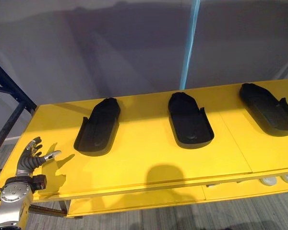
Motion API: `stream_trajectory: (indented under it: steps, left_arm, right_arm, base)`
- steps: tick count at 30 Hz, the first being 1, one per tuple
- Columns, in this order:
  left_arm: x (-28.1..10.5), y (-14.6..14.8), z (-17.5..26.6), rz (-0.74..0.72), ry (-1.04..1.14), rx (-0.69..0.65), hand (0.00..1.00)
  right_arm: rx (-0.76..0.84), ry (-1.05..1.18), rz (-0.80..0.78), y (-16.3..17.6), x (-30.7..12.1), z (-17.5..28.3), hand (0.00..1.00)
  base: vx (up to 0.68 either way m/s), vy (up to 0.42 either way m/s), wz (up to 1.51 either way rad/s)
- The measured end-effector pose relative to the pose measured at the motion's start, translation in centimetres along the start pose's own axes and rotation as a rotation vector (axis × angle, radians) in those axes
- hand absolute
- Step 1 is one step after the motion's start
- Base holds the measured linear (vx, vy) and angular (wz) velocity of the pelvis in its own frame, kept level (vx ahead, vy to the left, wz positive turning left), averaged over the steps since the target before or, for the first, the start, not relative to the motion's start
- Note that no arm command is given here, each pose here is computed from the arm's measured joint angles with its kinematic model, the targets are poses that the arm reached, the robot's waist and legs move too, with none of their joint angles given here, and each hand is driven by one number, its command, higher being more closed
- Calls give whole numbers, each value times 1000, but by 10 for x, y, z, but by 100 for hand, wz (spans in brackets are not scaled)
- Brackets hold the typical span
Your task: Walk over and take plastic housings, then place them on the shelf
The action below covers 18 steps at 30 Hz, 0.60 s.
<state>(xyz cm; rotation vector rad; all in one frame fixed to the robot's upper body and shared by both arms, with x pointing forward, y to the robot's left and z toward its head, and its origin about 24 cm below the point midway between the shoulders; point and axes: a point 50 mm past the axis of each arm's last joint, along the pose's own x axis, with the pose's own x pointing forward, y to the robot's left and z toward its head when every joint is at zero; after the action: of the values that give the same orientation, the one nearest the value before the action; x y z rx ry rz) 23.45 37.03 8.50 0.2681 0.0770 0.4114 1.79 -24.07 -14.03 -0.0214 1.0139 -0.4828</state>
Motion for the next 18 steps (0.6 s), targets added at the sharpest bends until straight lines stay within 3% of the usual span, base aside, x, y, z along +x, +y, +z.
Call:
stream_trajectory:
  steps: [18]
  left_arm:
    - [1, -30, 1, -144, -61, -351, 0]
  right_arm:
    - [-13, -19, 7, -2, 8, 11, 0]
  base:
    - [2, 8, -4]
